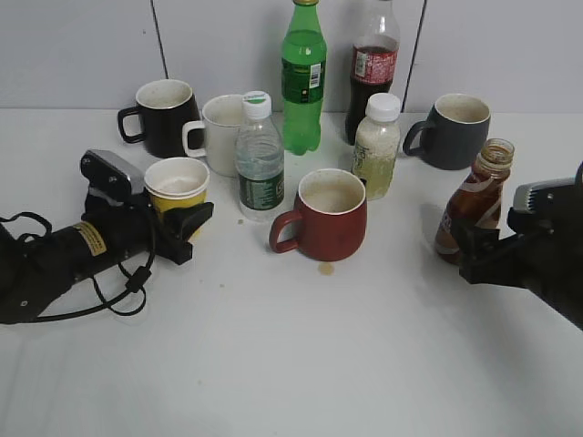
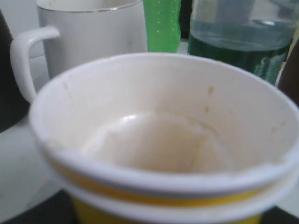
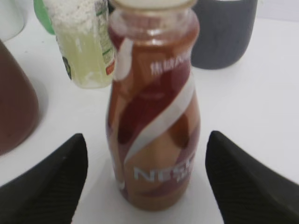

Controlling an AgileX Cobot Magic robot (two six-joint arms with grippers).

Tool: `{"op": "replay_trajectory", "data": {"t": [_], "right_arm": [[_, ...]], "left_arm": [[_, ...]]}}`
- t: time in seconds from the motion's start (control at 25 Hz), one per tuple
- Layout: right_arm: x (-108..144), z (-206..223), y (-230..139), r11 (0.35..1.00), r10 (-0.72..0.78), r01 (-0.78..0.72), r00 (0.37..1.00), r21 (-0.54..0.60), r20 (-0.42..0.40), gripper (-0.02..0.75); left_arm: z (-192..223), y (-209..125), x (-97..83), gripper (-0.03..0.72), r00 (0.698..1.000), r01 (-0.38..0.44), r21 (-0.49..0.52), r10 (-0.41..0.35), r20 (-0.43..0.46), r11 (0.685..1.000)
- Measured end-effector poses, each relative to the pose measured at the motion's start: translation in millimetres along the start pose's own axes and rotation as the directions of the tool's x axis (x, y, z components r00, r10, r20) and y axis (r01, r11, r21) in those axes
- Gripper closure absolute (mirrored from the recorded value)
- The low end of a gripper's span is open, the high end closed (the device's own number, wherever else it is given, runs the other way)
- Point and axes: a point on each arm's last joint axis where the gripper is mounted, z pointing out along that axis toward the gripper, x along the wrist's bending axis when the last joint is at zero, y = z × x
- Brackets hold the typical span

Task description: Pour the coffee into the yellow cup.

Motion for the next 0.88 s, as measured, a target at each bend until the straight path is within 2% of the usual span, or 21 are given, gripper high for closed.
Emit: {"op": "replay_trajectory", "data": {"t": [0.24, 0.52, 0.76, 0.88], "right_arm": [[0, 17, 2, 1.0, 0.003, -0.002, 1.0, -0.02, 0.004, 0.148], [-3, 38, -8, 1.0, 0.02, -0.021, 0.999, 0.003, 0.048, 0.148], [-3, 59, -20, 1.0, 0.022, -0.023, 0.998, 0.021, 0.056, 0.148], [-3, 67, -22, 1.0, 0.023, -0.024, 0.998, 0.02, 0.058, 0.148]], "left_arm": [[-11, 16, -4.6, 0.306, 1.0, -0.009, -0.019, 0.009, 0.0, 1.0], [-25, 31, -10.8, 0.308, 1.0, -0.022, -0.039, 0.022, 0.005, 0.999], [-31, 46, -16.7, 0.308, 0.997, -0.058, -0.068, 0.062, 0.047, 0.996], [-32, 50, -21.9, 0.308, 0.99, -0.088, -0.078, 0.096, 0.101, 0.993]]}}
